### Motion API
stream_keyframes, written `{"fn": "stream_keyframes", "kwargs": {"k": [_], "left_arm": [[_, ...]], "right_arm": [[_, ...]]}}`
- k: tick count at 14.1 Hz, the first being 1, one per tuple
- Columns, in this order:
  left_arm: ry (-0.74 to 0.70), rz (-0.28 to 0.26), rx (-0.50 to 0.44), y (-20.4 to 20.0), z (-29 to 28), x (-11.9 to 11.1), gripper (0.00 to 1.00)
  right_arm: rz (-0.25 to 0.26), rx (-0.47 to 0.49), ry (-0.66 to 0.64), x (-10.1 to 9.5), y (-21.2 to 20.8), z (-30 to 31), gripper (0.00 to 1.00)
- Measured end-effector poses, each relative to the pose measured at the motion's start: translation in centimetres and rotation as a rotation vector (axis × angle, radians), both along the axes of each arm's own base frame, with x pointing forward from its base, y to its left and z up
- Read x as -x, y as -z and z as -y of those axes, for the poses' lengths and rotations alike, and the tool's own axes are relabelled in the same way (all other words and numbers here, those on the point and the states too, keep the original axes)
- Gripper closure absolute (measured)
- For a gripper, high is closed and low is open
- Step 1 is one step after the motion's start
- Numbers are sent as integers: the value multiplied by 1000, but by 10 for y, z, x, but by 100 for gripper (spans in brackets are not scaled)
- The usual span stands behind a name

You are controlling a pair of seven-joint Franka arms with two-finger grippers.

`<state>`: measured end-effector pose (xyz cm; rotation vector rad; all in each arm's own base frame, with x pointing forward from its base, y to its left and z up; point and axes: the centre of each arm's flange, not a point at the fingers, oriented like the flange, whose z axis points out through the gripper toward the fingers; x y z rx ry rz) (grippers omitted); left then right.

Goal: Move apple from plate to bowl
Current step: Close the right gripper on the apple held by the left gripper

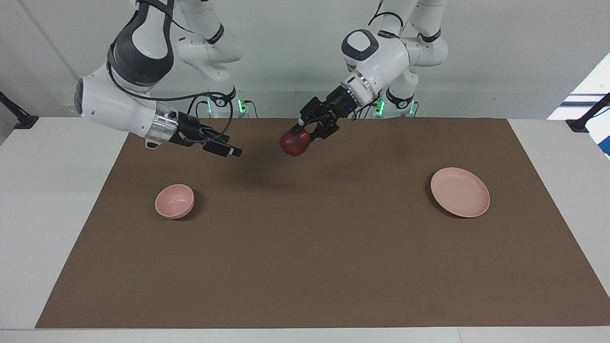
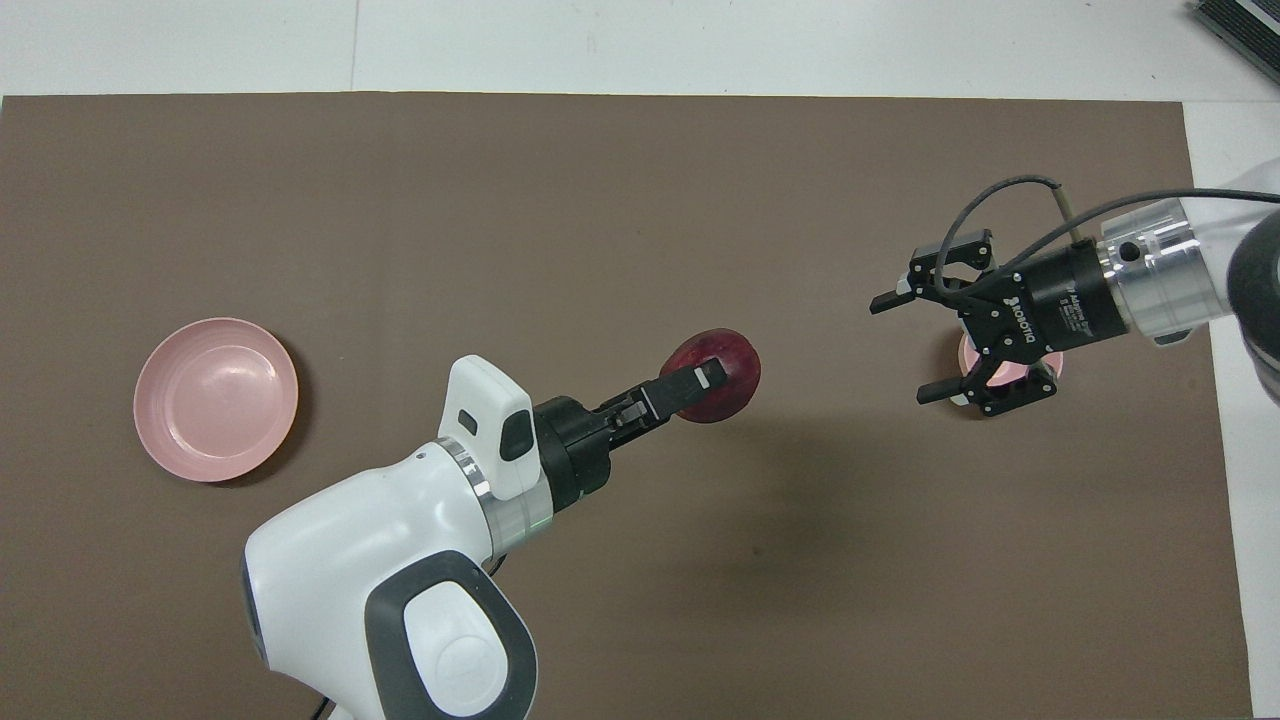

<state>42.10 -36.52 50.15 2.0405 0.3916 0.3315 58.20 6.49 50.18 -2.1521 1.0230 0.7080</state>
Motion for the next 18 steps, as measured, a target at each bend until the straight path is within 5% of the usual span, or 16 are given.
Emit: {"fn": "stream_keyframes", "kwargs": {"k": [7, 18], "left_arm": [[-22, 28, -6, -5, 12, 11, 31], [-40, 24, 2, -8, 13, 13, 31]], "right_arm": [[-90, -62, 7, -1, 3, -54, 0], [-56, -80, -20, 0, -2, -97, 0]]}}
